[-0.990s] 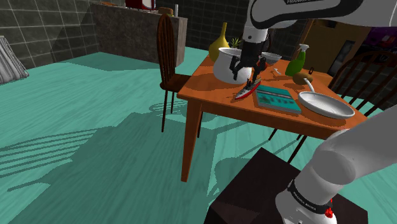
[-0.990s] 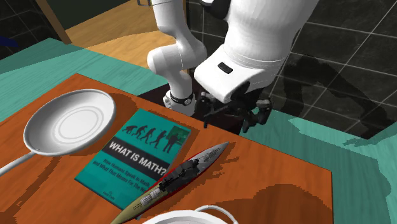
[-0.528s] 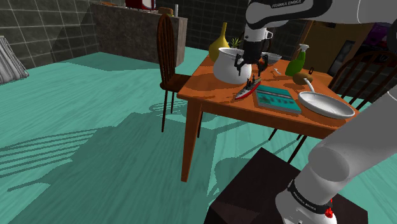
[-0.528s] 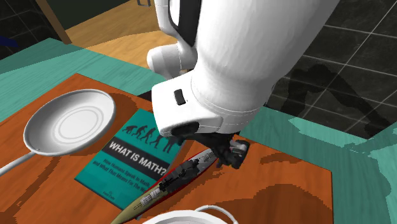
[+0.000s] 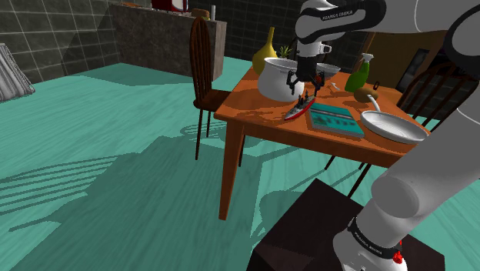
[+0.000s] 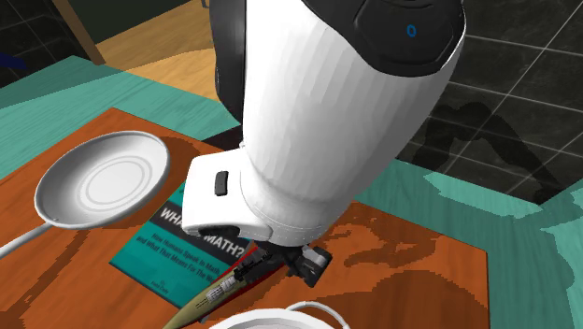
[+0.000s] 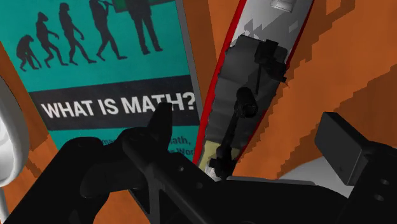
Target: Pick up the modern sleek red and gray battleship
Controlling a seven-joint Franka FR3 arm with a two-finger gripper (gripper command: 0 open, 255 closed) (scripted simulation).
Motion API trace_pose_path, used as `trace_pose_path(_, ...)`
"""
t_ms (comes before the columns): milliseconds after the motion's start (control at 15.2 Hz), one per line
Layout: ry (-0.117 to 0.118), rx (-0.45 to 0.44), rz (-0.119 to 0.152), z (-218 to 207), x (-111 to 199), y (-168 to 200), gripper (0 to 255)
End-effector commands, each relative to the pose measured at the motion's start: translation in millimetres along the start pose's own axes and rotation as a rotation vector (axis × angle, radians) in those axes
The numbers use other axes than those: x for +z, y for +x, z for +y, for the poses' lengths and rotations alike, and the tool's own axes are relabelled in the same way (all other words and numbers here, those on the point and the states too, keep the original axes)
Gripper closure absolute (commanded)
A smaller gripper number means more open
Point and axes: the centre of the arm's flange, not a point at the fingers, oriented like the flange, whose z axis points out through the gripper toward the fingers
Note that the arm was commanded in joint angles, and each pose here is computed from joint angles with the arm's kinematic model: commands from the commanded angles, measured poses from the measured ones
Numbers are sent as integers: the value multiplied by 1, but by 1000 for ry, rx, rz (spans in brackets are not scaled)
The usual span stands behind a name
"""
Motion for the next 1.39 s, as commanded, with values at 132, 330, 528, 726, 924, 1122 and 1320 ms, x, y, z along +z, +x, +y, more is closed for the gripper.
trace_pose_path(132,0,1,0,-5,19,-1,0)
trace_pose_path(330,0,1,0,-4,19,-1,255)
trace_pose_path(528,0,1,0,-4,19,-1,255)
trace_pose_path(726,0,1,0,-4,19,-1,255)
trace_pose_path(924,0,1,0,-3,14,0,255)
trace_pose_path(1122,0,1,0,0,-2,0,255)
trace_pose_path(1320,0,1,0,3,-17,1,255)
